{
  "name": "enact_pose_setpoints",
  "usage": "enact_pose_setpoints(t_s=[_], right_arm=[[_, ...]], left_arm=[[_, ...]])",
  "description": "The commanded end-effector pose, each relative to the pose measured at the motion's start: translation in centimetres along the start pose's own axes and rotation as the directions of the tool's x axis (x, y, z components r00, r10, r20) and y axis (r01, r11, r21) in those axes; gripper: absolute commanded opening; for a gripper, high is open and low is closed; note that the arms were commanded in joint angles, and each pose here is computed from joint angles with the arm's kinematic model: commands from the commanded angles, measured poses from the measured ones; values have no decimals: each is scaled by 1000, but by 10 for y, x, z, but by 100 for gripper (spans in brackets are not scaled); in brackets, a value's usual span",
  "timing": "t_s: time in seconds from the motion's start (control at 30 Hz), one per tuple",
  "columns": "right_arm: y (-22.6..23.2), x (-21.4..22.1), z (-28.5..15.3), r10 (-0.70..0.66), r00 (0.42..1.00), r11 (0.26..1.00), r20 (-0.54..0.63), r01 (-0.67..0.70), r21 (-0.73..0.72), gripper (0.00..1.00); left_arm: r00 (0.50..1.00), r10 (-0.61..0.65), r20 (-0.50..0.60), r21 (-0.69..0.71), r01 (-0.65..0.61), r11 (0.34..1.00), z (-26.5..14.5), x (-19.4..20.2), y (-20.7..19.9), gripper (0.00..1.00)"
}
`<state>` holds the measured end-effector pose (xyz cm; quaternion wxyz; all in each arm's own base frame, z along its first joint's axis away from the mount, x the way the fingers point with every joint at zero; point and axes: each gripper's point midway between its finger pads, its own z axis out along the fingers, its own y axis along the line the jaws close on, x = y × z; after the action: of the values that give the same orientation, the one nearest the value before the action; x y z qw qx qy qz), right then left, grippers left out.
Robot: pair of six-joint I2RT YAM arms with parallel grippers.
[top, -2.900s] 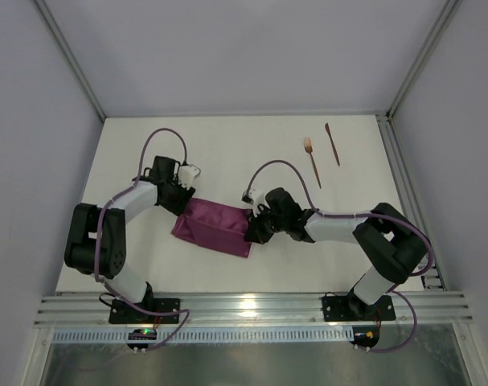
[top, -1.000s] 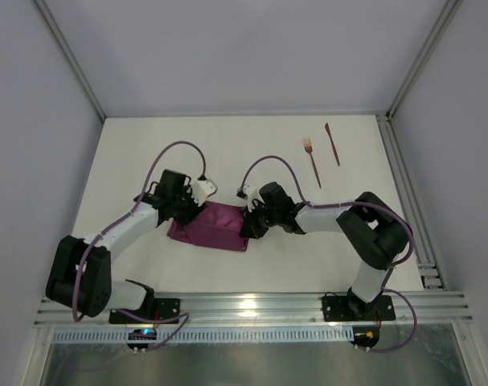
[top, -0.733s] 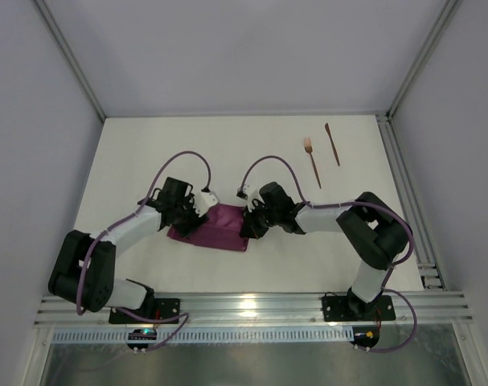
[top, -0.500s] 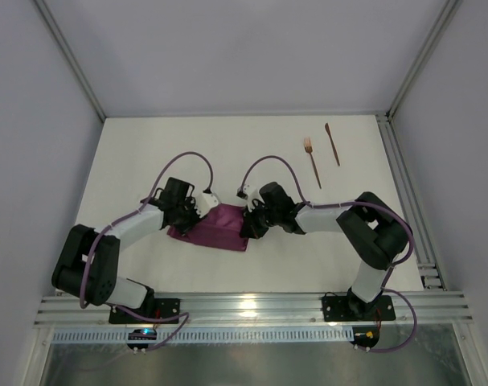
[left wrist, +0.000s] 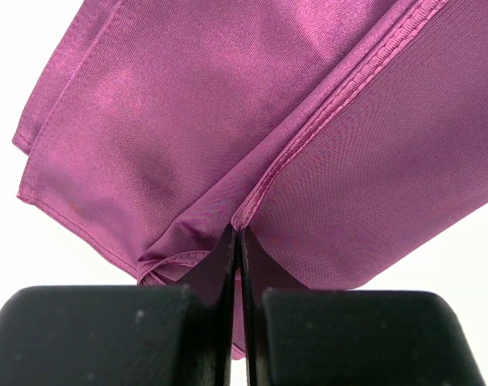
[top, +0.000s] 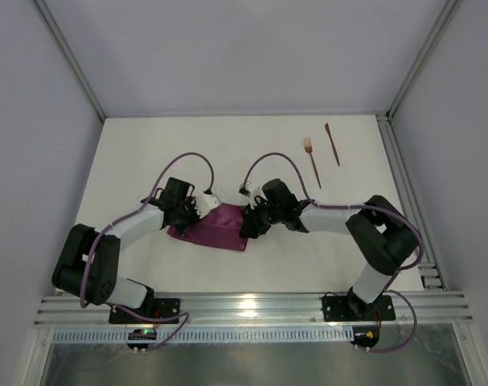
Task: Fold the napkin into a case and place the utensils inside
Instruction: Fold the lower triangle-folded napkin at the center of the board.
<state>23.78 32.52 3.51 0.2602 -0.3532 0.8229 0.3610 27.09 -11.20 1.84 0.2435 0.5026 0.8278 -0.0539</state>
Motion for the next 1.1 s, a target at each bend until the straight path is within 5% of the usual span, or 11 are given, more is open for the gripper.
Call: enact_pose_setpoints(t_s=[0.0,0.27,0.73,0.9,1.07], right_arm=[[8,-58,-26,-57,990,998,129,53,33,44],[-53,-81,-42,120,964,929,236,-193,314,51],[-69,-60,5,205,954,931,218,-259,256,51],[-75,-47,8,222,951,920,214,-277,278,17],[-81,-44,0,210,953,923,220,-267,275,4]], left_arm=[[1000,-2,-12,18,2,1000,0,1,-2,0],[1000,-6,5,13,6,1000,-6,-2,-3,0],[1000,-28,9,21,28,999,-4,-4,-4,0],[999,-45,8,20,45,999,-7,-5,-4,0],[998,-57,-29,-23,56,998,-14,1,2,0]])
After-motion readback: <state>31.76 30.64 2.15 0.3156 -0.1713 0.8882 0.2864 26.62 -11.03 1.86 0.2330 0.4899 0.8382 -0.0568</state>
